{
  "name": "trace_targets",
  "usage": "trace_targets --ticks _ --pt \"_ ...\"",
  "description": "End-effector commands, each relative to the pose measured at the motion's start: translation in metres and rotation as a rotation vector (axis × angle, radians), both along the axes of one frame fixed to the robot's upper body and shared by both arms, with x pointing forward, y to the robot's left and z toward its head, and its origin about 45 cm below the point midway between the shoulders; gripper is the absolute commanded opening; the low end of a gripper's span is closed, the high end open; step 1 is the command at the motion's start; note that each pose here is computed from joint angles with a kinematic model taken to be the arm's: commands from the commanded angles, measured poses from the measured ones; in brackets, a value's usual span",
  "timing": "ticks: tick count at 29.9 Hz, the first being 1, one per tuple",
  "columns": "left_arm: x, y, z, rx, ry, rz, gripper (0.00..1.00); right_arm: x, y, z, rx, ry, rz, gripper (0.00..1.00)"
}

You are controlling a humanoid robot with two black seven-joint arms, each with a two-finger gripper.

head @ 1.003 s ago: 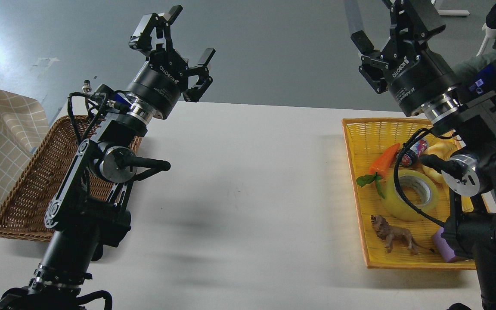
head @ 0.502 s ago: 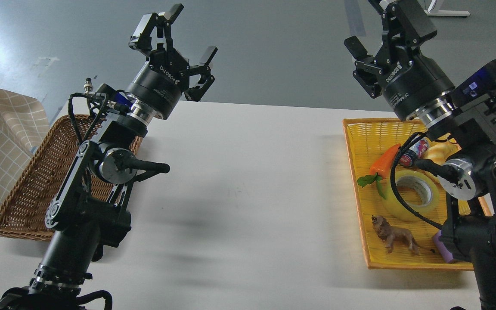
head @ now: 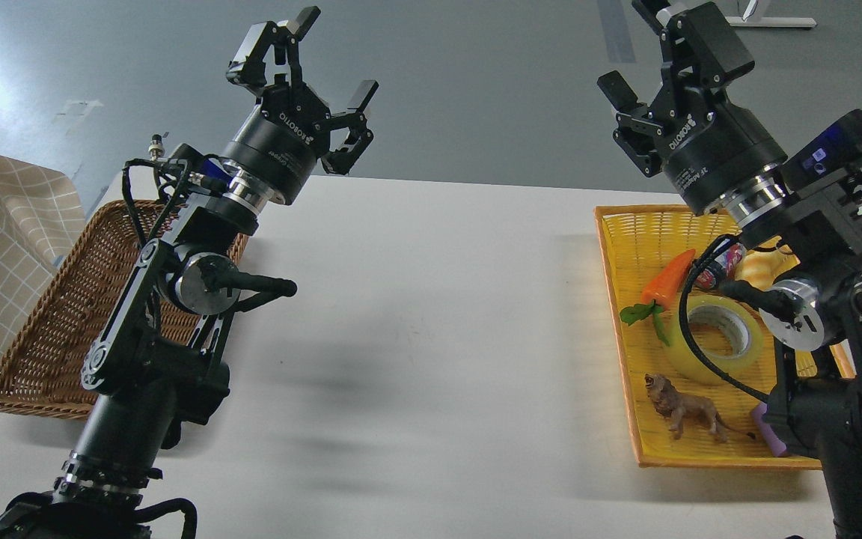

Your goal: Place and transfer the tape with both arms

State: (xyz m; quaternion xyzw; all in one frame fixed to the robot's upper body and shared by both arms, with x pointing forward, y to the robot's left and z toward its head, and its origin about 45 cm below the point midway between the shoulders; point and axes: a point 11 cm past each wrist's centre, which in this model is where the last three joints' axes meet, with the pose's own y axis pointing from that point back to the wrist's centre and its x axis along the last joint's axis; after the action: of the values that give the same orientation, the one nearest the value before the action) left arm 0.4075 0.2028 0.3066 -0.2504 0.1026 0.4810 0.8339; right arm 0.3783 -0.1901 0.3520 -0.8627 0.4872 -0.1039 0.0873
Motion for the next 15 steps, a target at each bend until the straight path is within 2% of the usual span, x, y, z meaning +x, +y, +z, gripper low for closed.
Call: trace_targets --ticks 1,15 --pt "0.0001 -0.0003 0.0011 0.001 -0.003 -0.001 0.99 -0.0002 0.0005 0.0004 0.001 -0.001 0.002 1.0" --pt "-0.0003 0.0001 -0.0004 -0.001 0.0 0.0 0.99 0.0004 0.0013 0.0021 0.002 -0.002 0.006 1.0"
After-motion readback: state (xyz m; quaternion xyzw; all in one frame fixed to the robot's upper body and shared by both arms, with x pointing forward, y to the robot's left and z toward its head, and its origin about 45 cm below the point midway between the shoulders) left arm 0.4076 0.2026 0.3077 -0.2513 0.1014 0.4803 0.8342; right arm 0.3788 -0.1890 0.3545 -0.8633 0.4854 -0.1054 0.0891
